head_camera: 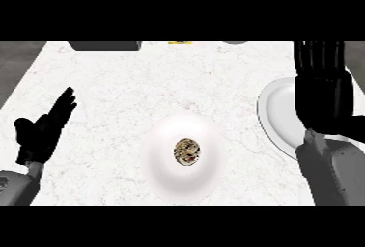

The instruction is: Pick the cupcake from the plate and place it in the plate

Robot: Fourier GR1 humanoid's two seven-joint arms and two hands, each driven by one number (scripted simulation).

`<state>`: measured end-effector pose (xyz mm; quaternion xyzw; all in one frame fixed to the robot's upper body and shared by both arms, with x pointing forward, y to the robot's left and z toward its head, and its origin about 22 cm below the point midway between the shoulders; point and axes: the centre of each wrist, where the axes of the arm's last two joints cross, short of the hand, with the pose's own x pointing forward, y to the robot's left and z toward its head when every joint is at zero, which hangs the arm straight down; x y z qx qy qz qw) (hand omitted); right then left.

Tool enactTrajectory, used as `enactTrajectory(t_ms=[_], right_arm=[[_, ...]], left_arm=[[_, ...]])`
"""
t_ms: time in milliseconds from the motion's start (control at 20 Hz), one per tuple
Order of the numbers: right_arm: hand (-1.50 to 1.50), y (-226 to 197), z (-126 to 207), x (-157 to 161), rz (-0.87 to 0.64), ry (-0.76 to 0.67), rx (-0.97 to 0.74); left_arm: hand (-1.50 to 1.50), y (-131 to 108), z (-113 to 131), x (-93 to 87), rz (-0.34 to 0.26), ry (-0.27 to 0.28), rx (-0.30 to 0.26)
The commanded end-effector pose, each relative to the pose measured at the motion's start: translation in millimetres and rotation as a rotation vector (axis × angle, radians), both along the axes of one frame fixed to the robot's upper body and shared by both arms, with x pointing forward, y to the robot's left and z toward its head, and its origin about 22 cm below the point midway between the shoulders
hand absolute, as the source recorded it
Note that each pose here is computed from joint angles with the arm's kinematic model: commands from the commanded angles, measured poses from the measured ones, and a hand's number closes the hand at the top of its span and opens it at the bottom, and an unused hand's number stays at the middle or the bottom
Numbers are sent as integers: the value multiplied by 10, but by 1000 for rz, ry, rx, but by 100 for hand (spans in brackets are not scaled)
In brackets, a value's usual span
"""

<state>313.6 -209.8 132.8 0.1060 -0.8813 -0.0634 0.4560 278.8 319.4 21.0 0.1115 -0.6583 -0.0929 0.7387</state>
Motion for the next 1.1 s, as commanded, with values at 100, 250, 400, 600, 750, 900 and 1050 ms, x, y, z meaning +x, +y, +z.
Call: enactTrajectory(t_ms=[100,250,400,600,750,900,1050], right_arm=[[150,-229,70,-104,-178,79,-147],[150,-378,-30,-44,-360,199,-309],[150,-849,-517,-205,-716,355,-482],[-150,-224,-822,-624,-795,300,-356],[-150,85,-843,-934,-756,276,-374],[-150,60,-677,-1077,-723,310,-495],[-150,79,-757,-1161,-670,409,-649]], left_arm=[[0,-81,-180,-116,67,114,-91],[0,-370,-694,-444,119,271,-196],[0,-471,-635,-447,87,255,-259],[0,-609,-614,-474,56,272,-271],[0,-691,-570,-384,45,266,-274],[0,-710,-673,-429,51,269,-274],[0,-727,-621,-489,46,260,-285]])
